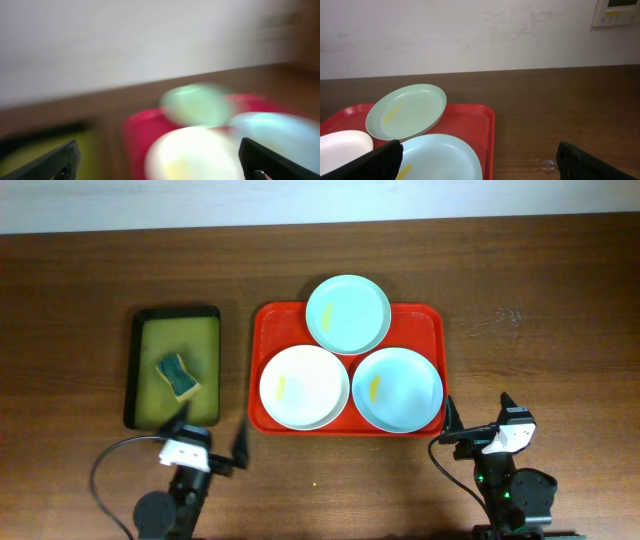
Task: Clean dirty plates on tray and stack at the side
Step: 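Move the left gripper over the green-yellow sponge on the black tray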
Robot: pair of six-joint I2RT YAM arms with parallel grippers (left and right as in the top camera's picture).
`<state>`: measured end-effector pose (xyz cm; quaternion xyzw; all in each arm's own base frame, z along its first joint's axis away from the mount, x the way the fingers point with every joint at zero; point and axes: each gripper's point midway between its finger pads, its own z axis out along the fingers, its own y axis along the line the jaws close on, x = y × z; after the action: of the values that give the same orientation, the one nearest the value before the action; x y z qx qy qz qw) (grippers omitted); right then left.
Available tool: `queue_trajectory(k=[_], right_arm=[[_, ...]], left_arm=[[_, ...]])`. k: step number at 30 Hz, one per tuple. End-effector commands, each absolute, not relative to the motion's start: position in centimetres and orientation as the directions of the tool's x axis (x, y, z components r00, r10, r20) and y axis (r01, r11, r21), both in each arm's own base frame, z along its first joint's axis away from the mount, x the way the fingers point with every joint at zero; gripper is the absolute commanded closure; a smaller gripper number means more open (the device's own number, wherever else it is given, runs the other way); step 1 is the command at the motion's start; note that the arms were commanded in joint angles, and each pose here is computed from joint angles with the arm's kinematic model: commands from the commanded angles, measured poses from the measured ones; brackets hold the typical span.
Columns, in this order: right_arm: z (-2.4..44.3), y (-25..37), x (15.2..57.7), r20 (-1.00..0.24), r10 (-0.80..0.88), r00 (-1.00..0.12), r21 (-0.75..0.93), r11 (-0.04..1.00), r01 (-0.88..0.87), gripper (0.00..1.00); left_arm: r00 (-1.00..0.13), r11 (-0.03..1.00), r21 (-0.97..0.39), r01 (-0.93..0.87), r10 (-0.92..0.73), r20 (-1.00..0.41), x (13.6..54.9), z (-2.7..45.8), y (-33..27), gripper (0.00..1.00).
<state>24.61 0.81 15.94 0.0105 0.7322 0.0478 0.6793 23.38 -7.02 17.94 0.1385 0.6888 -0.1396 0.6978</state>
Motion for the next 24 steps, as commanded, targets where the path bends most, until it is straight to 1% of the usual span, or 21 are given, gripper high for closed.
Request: queue_trajectory(k=[1,3,4,5,6,7,8,9,10,12,13,14,15,17,18,19,22,23,24], right_arm=[[15.5,0.5,24.6,-0.993,0.084,-0.084,0.087,0.996,-0.033,0.01],[15.5,0.5,24.6,-0.993,0.084,-0.084,0.087,0.996,-0.033,0.01],[15.5,0.5,24.6,-0.993,0.084,-0.084,0.087,0.996,-0.033,0.01],[15.5,0.5,24.6,-0.993,0.084,-0.084,0.087,0.996,-0.033,0.01],[15.5,0.5,24.6,-0.993,0.084,-0.084,0.087,0.996,-0.033,0.01],[15.5,0.5,24.6,-0.993,0.084,-0.084,0.087,0.996,-0.033,0.02],[15.5,0.5,24.6,-0.993,0.084,-0.084,0.087,0.996,-0.033,0.01],[15.5,0.5,24.6,-0.993,0.084,-0.084,0.087,0.996,-0.033,0.01],[15.5,0.5,24.6,-0.993,0.084,-0.084,0.087,0.996,-0.033,0.01],[15.5,0.5,24.6,-0.993,0.084,-0.084,0.087,0.996,-0.033,0.01],[15.5,0.5,24.6,-0.993,0.084,-0.084,0.087,0.996,-0.033,0.01],[15.5,0.5,24.6,-0.993,0.084,-0.084,0.087,0.996,-0.033,0.01],[15.5,0.5,24.6,-0.993,0.084,-0.084,0.087,0.996,-0.033,0.01],[15.5,0.5,24.6,-0.993,0.084,-0.084,0.087,0.996,-0.033,0.01],[15.5,0.5,24.6,-0.993,0.084,-0.084,0.087,0.996,-0.033,0.01],[15.5,0.5,24.6,-0.993,0.084,-0.084,0.087,0.996,-0.033,0.01],[15.5,0.5,24.6,-0.993,0.084,-0.084,0.087,0.996,-0.033,0.01],[15.5,0.5,24.6,-0.993,0.084,-0.084,0.087,0.996,-0.033,0.01],[15.5,0.5,24.6,-0.993,0.084,-0.084,0.087,0.996,-0.033,0.01]], left_arm=[[0.152,0.404,0.134,0.905,-0.013,-0.988,14.2,20.0,-16.1,0.0],[0.302,0.322,0.278,0.905,-0.027,-0.953,12.2,22.1,-16.6,0.01],[0.417,0.29,0.382,0.878,-0.067,-0.907,10.4,24.8,-16.7,0.01],[0.525,0.301,0.477,0.826,-0.103,-0.845,8.9,27.2,-16.6,0.01],[0.603,0.333,0.539,0.773,-0.126,-0.787,7.9,29.1,-16.3,0.01],[0.652,0.376,0.567,0.733,-0.147,-0.744,7.4,30.7,-15.9,0.01],[0.679,0.434,0.565,0.702,-0.168,-0.715,7.3,32.4,-15.4,0.01],[0.68,0.479,0.541,0.691,-0.18,-0.71,7.6,33.7,-14.9,0.01],[0.647,0.534,0.475,0.7,-0.191,-0.738,8.6,35.3,-14.3,0.01],[0.559,0.586,0.379,0.716,-0.156,-0.814,10.8,36.3,-13.8,0.01],[0.471,0.62,0.312,0.72,-0.106,-0.876,12.5,36.2,-13.5,0.01],[0.335,0.686,0.216,0.695,-0.044,-0.941,14.8,35.8,-12.6,0.01],[0.266,0.718,0.198,0.667,0.018,-0.964,15.9,35.4,-12.1,0.01],[0.139,0.756,0.238,0.61,0.194,-0.971,17.7,34.7,-10.9,0.01],[0.097,0.765,0.251,0.594,0.242,-0.965,18.3,34.9,-10.4,0.01],[0.063,0.761,0.234,0.605,0.247,-0.967,18.5,35.3,-10.4,0.01],[0.047,0.743,0.215,0.634,0.241,-0.969,19.1,36.5,-10.9,0.01],[0.046,0.756,0.22,0.616,0.245,-0.968,19.6,36.6,-10.6,0.01],[0.013,0.794,0.203,0.572,0.239,-0.971,20.5,36.5,-9.8,0.01]])
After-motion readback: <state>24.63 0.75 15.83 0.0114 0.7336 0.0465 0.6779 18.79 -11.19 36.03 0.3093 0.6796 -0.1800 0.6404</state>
